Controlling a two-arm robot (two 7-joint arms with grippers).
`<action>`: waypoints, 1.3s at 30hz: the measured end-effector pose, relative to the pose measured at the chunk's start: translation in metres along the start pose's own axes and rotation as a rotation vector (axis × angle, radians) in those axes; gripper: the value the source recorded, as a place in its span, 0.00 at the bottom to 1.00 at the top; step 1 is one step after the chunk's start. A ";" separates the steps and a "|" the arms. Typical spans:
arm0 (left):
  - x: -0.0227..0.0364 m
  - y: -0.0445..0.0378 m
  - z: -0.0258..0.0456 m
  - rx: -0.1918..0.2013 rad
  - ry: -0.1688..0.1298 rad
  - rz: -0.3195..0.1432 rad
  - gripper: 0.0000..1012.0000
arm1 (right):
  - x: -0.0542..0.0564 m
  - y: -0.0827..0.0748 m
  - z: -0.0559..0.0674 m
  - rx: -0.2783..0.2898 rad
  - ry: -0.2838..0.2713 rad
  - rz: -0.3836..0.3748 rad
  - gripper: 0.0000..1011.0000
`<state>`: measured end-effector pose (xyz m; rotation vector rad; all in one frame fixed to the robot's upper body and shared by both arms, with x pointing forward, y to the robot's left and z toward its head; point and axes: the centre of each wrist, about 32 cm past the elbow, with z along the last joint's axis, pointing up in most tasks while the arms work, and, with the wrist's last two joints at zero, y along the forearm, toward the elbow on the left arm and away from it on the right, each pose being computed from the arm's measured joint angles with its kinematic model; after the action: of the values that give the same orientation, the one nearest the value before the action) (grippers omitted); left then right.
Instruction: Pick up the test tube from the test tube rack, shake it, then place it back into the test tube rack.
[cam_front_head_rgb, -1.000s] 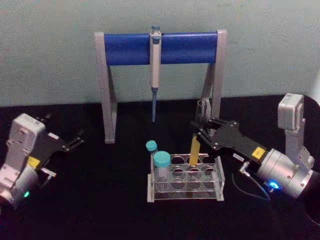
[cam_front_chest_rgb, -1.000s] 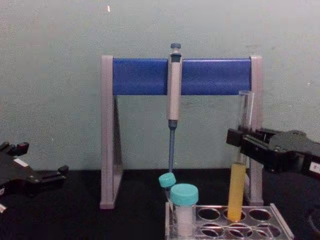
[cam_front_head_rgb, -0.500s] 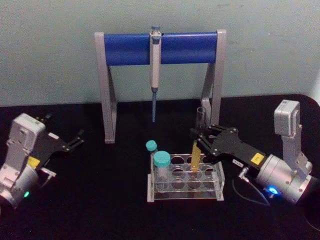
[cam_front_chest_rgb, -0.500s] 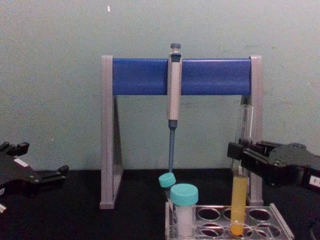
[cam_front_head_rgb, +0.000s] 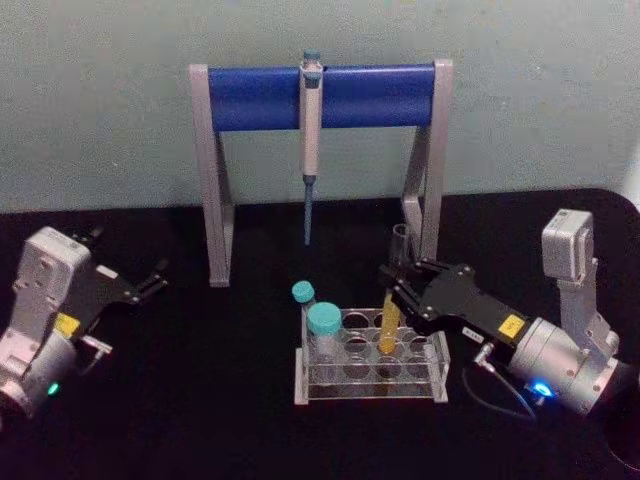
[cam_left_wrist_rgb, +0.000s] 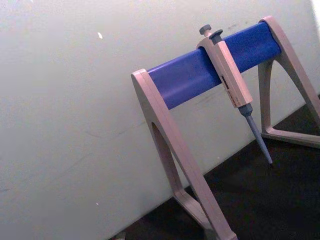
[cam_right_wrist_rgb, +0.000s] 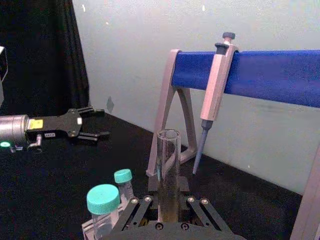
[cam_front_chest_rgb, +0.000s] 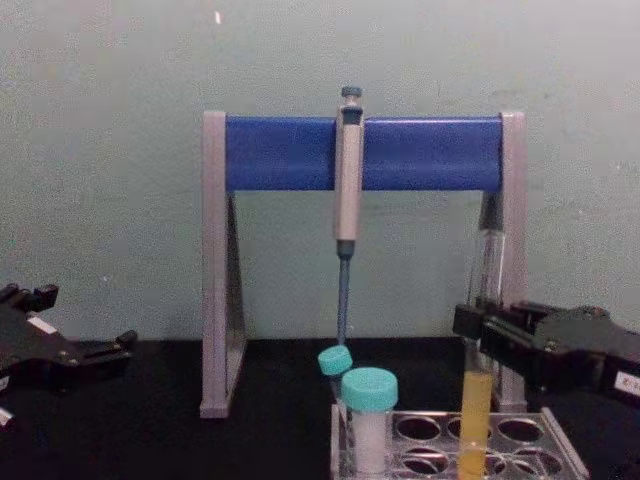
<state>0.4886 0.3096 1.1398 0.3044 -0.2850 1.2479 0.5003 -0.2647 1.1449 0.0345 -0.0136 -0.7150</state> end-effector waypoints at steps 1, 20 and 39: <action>0.0000 0.0000 0.0000 0.000 0.000 0.000 1.00 | 0.000 0.000 -0.001 -0.004 0.003 -0.002 0.22; 0.0000 0.0000 0.0000 0.000 0.000 0.000 1.00 | -0.002 0.001 -0.011 -0.026 0.022 -0.014 0.22; 0.0000 0.0000 0.0000 0.000 0.000 0.000 1.00 | -0.002 0.003 -0.013 -0.034 0.023 -0.021 0.22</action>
<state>0.4886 0.3097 1.1398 0.3044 -0.2850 1.2480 0.5011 -0.2609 1.1316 0.0099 0.0206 -0.7351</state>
